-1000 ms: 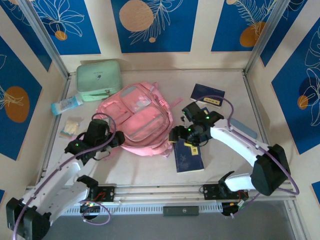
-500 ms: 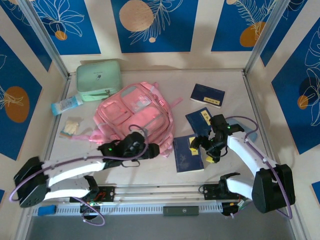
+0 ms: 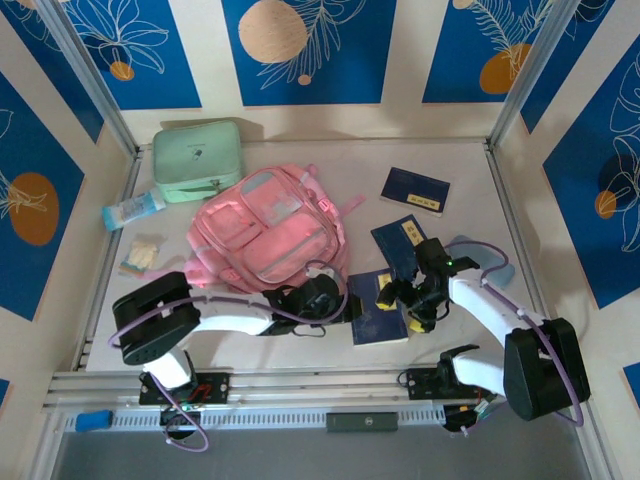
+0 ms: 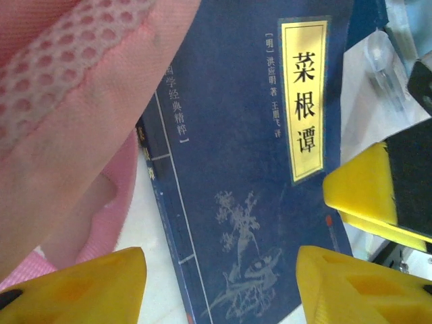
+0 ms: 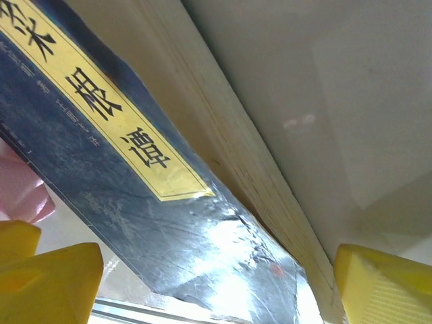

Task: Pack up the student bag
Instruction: Pick up the book from the bottom-center of the table.

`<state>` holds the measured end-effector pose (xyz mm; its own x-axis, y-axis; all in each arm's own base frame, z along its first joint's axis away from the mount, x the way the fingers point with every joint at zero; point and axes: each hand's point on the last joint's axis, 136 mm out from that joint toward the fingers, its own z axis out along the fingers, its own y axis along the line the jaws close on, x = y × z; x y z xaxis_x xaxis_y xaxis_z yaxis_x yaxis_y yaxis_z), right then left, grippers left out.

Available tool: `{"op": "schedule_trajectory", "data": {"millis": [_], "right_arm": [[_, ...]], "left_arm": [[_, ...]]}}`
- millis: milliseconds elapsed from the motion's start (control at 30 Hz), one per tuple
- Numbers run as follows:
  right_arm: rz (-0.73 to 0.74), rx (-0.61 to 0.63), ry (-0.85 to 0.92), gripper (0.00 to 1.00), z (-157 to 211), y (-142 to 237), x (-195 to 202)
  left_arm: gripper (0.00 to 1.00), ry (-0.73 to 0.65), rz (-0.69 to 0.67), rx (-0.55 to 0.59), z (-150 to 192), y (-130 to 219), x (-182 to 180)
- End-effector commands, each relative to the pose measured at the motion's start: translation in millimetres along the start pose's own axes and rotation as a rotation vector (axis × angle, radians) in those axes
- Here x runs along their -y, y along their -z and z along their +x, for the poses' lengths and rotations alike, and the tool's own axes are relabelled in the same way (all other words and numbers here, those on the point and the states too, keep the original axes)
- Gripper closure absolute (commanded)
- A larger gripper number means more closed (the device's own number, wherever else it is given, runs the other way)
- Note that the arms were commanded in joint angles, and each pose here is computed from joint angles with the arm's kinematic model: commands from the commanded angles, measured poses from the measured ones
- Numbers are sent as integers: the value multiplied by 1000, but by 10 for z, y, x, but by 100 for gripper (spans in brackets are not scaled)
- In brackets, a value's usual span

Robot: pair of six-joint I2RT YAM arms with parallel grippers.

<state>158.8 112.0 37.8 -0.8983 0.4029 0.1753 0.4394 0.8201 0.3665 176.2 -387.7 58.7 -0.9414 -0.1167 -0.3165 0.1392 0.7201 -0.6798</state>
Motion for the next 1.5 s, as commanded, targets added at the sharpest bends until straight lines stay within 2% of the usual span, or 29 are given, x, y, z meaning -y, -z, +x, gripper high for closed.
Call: {"op": "schedule_trajectory", "data": {"millis": [0, 233, 467, 667, 733, 900, 1033, 1167, 1467], "right_arm": [[-13, -28, 12, 11, 46, -63, 3], [-24, -52, 55, 12, 106, -85, -72], [-100, -105, 100, 12, 392, -49, -348], [15, -60, 55, 12, 254, -83, -113], [-15, -74, 37, 12, 201, -116, -120], [28, -76, 101, 13, 185, -160, -158], [-53, -110, 143, 16, 251, -148, -343], [18, -41, 197, 17, 247, -12, -325], [3, -12, 233, 27, 295, 175, -363]], "left_arm": [[41, 11, 15, 24, -76, -112, 135], [47, -10, -74, 1, -37, -290, -28], [58, -26, -242, 36, -54, -204, -414], [63, -33, -274, 32, -25, -200, -531], [65, -40, -265, 20, 1, -232, -529], [67, -54, -300, -2, 38, -257, -587], [68, -53, -309, -10, 60, -276, -620], [69, -58, -329, -3, 51, -259, -661], [69, -60, -342, -7, 61, -267, -699]]}}
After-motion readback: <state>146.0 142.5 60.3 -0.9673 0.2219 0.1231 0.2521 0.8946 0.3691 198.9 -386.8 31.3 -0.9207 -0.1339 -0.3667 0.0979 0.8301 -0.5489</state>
